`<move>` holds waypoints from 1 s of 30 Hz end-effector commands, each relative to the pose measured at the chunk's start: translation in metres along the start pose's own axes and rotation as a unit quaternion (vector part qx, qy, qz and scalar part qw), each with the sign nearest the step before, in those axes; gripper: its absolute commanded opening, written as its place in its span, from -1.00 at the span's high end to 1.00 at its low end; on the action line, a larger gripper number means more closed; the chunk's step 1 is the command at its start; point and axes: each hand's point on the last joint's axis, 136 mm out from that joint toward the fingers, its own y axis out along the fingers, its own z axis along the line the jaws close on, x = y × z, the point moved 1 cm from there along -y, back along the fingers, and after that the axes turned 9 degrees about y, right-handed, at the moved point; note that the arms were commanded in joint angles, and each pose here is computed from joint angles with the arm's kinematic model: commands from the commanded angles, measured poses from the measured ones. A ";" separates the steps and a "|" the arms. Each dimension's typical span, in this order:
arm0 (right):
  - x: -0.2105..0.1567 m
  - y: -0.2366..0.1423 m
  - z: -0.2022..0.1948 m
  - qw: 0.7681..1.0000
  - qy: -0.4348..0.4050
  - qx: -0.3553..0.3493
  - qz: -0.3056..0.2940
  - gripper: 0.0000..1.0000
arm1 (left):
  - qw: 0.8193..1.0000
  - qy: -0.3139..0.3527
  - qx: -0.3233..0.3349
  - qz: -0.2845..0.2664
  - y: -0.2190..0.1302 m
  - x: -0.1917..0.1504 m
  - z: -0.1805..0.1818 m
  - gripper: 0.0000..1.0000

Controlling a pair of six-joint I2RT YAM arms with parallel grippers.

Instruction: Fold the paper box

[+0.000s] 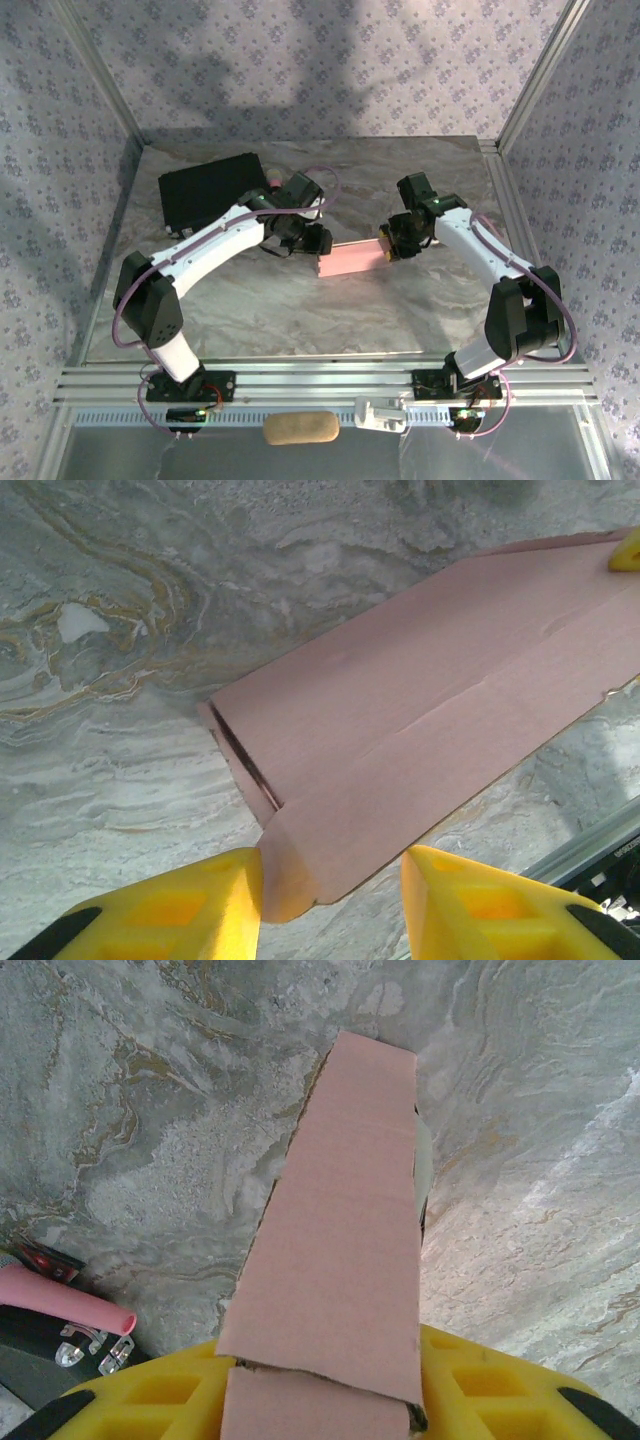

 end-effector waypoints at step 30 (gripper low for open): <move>-0.002 0.016 -0.014 0.999 0.030 -0.038 -0.011 0.24 | 1.000 -0.015 0.001 -0.015 -0.001 -0.012 0.001 0.81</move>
